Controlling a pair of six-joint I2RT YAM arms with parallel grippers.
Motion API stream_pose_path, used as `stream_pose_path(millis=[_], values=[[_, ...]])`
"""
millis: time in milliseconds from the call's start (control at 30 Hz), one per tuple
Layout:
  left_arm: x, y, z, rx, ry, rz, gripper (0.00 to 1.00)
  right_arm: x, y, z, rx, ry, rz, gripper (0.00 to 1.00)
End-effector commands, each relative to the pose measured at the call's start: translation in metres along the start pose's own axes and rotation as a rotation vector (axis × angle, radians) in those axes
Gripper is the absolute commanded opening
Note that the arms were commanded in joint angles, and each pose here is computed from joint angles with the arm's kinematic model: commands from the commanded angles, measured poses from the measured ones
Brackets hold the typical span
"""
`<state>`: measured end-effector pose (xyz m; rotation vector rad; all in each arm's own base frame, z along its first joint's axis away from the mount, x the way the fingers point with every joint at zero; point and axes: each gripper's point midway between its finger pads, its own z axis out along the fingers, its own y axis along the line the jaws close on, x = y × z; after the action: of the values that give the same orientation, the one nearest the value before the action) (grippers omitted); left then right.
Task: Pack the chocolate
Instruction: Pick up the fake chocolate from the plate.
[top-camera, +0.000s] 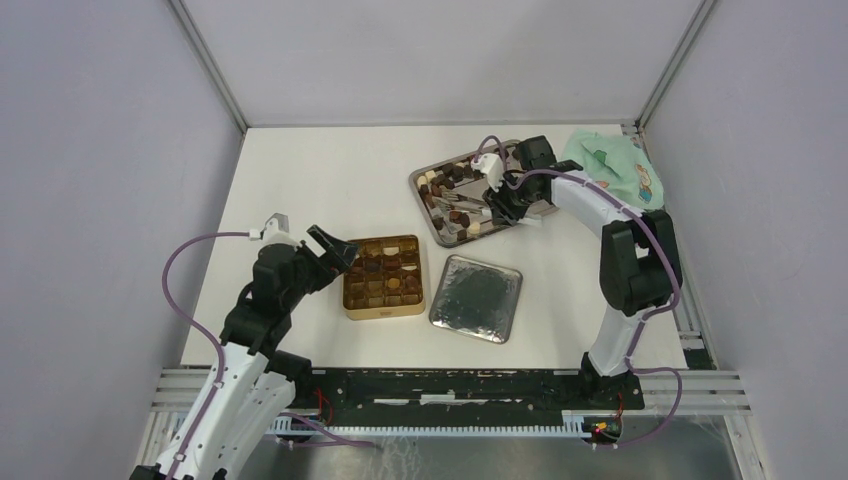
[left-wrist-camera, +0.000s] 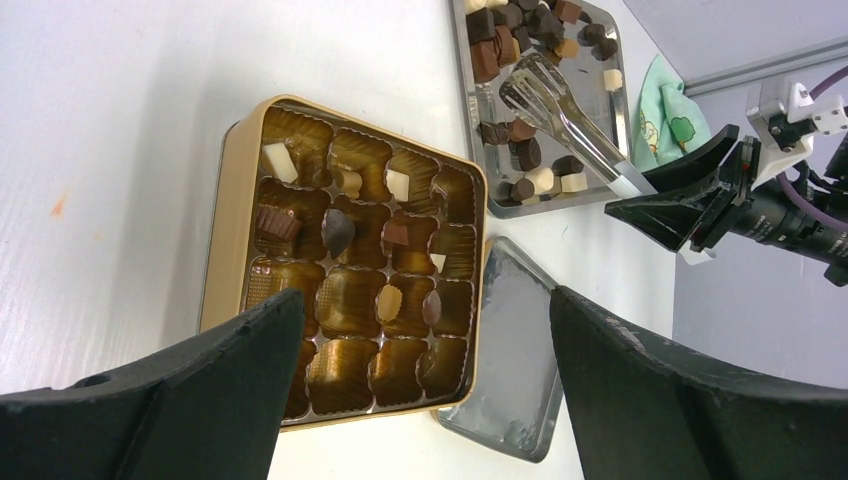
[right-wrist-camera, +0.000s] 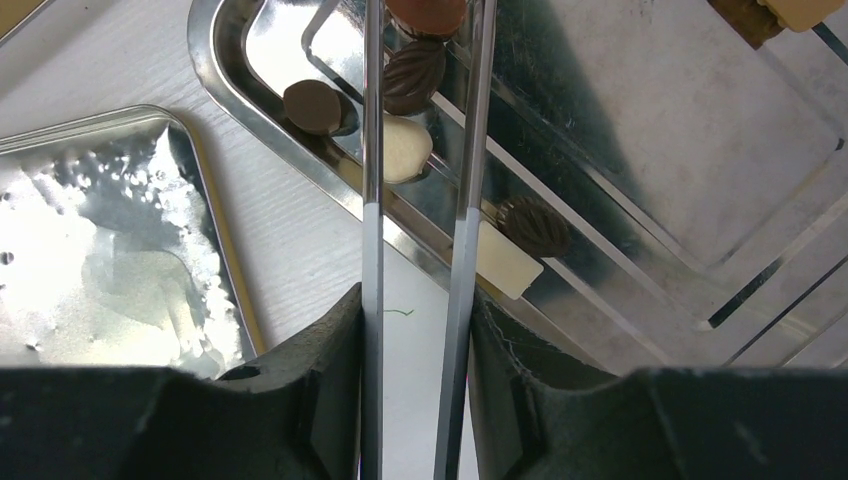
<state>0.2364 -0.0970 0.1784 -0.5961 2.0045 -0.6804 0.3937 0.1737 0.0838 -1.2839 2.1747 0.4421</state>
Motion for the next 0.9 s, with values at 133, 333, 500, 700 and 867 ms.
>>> stream_pose_path(millis=[133,333,500,700,867], values=[[-0.004,-0.004,0.0,0.009,-0.019,-0.03,0.97,-0.024,-0.01,0.003,0.016,-0.055,0.004,0.42],[-0.005,-0.004,-0.001,0.012,-0.022,-0.032,0.97,-0.026,-0.005,0.008,-0.002,-0.06,0.011,0.42],[-0.005,-0.005,-0.001,0.014,-0.023,-0.032,0.97,-0.029,-0.003,0.012,-0.003,-0.054,0.012,0.42],[-0.005,-0.005,-0.001,0.015,-0.023,-0.032,0.97,-0.028,-0.011,0.018,0.045,-0.026,0.031,0.42],[-0.005,-0.006,-0.001,0.015,-0.024,-0.032,0.96,-0.027,-0.023,0.02,0.089,-0.001,0.051,0.42]])
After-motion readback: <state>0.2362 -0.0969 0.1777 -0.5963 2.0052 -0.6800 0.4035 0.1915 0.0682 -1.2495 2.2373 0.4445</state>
